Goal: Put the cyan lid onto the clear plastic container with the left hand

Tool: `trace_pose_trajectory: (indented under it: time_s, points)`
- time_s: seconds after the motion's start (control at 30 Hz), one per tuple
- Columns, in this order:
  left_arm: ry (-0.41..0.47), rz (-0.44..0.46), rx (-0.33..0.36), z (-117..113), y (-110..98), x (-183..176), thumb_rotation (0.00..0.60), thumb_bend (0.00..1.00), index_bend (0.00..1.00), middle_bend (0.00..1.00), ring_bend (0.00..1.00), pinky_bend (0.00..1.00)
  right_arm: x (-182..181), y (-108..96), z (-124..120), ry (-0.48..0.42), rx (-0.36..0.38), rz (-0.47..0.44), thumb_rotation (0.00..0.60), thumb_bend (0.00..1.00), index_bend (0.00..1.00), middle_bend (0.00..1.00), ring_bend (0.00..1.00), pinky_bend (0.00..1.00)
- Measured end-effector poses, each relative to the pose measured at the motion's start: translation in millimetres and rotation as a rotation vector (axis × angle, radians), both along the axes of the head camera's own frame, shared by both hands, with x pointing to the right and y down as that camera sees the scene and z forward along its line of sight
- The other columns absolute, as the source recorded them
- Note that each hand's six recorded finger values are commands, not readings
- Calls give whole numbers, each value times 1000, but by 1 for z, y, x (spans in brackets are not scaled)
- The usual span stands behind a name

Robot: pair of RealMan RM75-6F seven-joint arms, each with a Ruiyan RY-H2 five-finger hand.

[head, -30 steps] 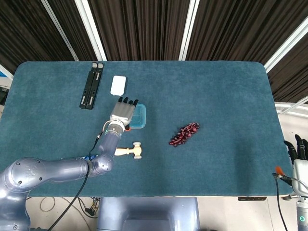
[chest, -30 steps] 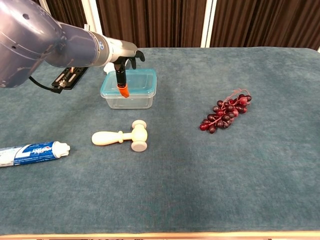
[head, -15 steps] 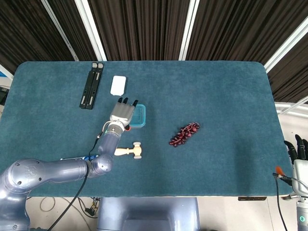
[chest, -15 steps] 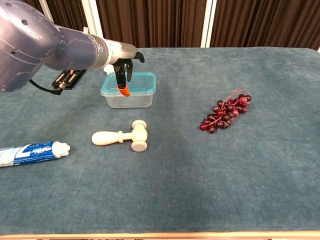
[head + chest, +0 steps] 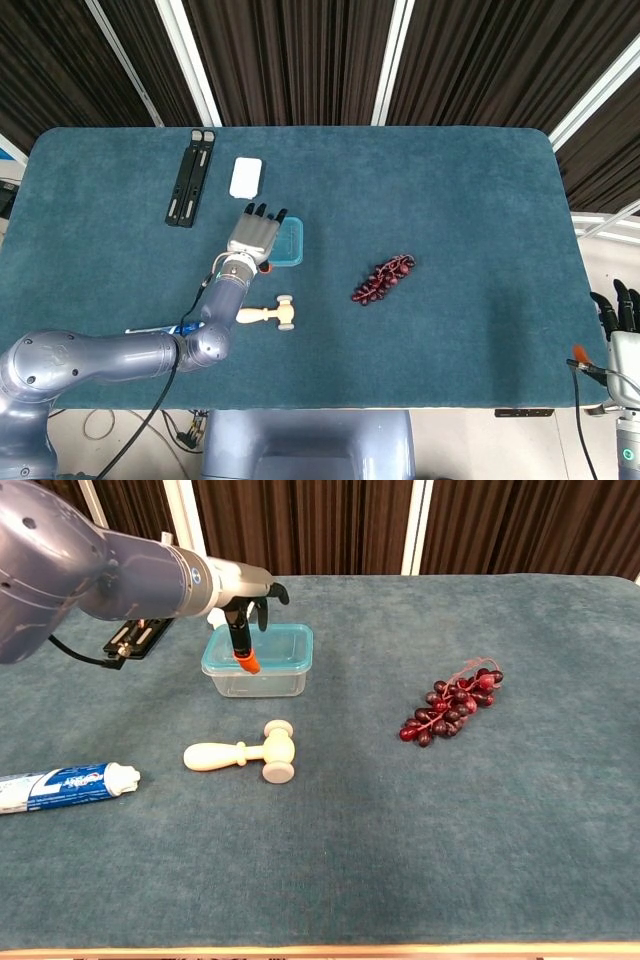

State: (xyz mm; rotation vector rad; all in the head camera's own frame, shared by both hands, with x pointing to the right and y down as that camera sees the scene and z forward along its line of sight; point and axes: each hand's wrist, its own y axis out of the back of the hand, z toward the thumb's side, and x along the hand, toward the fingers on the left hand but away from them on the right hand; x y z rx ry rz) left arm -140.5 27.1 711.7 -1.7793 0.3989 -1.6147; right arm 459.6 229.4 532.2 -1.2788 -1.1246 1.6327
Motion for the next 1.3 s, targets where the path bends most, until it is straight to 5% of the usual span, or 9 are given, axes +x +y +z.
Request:
trace_pose_trajectory:
  time_s: [0.4,0.77,1.1,1.3]
  points:
    - [29,45,36,-22,0,5,600,185,7,139,0,49,1,0,0,6,0,4,600,291,185,40,31,0]
    - [92,159,145,-34,-11,0,600,449,332,414,90,96,2,0,0,5,1,17,600,292,184,40,31,0]
    - [127,109,172,-18,-29,-32,600,487,613,523,166,118,2,1,0,5,1,26,600,291,184,40,31,0]
    - [130,84,193,-5,-34,-41,600,490,636,557,192,122,2,1,0,4,1,28,600,292,184,40,31,0]
